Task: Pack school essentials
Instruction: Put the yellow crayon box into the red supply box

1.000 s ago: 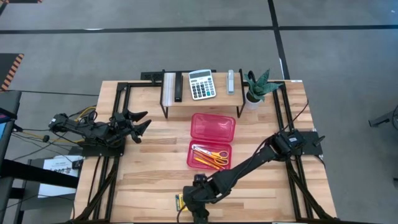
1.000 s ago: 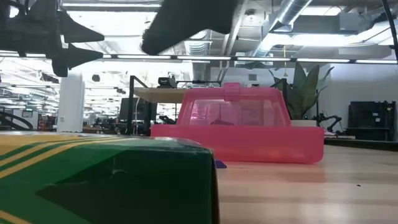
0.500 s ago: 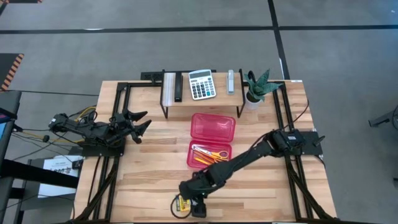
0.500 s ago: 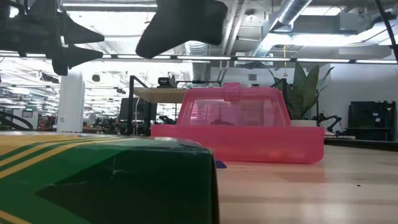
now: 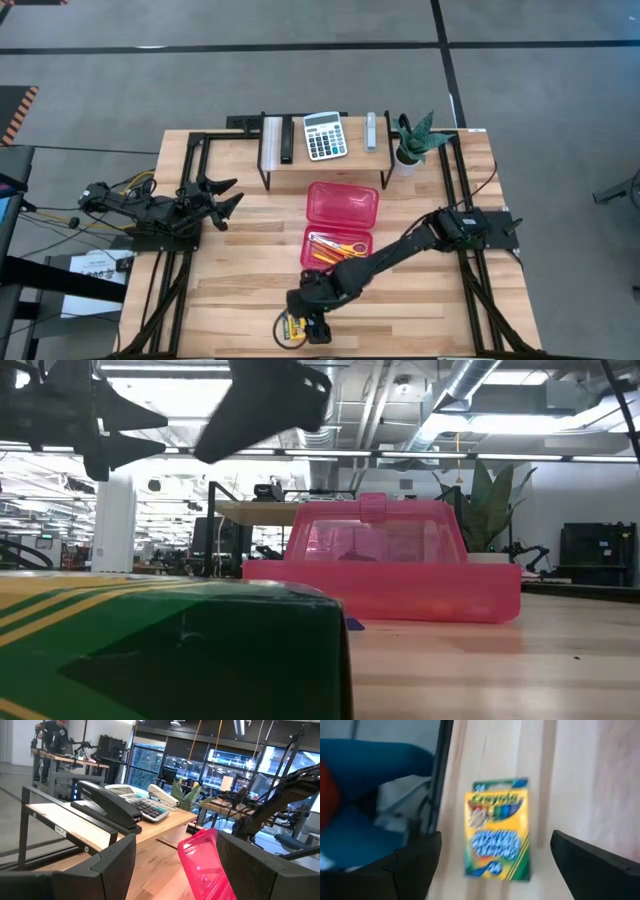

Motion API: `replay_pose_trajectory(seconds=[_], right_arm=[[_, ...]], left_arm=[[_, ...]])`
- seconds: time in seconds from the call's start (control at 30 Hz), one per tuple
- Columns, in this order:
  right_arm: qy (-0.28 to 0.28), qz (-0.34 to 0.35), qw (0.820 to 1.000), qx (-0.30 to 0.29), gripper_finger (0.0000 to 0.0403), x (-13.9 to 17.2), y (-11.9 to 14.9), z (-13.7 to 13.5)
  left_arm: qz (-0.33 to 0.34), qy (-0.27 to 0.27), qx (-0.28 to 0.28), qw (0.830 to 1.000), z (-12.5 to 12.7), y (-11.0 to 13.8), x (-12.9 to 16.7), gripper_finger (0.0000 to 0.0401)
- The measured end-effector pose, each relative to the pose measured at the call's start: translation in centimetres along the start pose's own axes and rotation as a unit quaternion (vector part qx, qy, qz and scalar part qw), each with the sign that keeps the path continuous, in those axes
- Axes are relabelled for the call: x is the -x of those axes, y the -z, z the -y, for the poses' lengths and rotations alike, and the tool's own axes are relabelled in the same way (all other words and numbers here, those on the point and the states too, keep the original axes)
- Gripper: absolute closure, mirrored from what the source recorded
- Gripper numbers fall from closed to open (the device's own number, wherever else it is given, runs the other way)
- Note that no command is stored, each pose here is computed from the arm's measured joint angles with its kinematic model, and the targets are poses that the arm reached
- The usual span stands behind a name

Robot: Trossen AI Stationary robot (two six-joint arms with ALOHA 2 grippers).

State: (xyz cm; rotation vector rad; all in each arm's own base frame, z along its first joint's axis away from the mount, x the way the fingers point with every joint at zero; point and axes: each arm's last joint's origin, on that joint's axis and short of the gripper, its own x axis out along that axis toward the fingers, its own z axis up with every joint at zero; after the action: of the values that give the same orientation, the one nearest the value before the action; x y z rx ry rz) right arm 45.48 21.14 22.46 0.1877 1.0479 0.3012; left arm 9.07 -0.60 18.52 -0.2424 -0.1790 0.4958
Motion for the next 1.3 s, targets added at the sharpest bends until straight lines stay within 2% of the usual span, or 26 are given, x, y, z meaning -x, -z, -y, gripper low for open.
replay_pose_trajectory(seconds=[0.13, 0.33, 0.47, 0.6, 0.83, 1.3], right_arm=[[0.064, 0.046, 0.994, 0.074, 0.0006, -0.2, 0.2, -1.6], [0.103, 0.093, 0.986, 0.096, 0.0006, -0.8, 1.3, -4.3], [0.098, 0.117, 0.985, 0.082, 0.0009, -2.0, 2.2, -5.0], [0.116, 0.111, 0.985, 0.064, 0.0012, -3.4, 3.6, -4.5], [0.114, 0.119, 0.986, 0.037, 0.0012, -5.6, 5.7, -3.6], [0.125, 0.104, 0.986, 0.028, 0.0013, -7.1, 8.1, -3.0]], left_arm=[[0.000, 0.000, -0.004, 1.000, 0.0, 0.0, 0.0, 0.0138], [-0.002, 0.012, 0.002, 1.000, 0.1, 0.0, 0.0, 0.0138], [-0.004, 0.021, 0.002, 1.000, 0.1, 0.0, 0.0, 0.0138], [-0.003, 0.021, 0.003, 1.000, 0.1, 0.0, 0.0, 0.0138], [-0.004, 0.021, 0.012, 1.000, 0.1, 0.0, 0.0, 0.0138], [-0.004, 0.020, 0.018, 1.000, 0.1, 0.0, 0.0, 0.0138]])
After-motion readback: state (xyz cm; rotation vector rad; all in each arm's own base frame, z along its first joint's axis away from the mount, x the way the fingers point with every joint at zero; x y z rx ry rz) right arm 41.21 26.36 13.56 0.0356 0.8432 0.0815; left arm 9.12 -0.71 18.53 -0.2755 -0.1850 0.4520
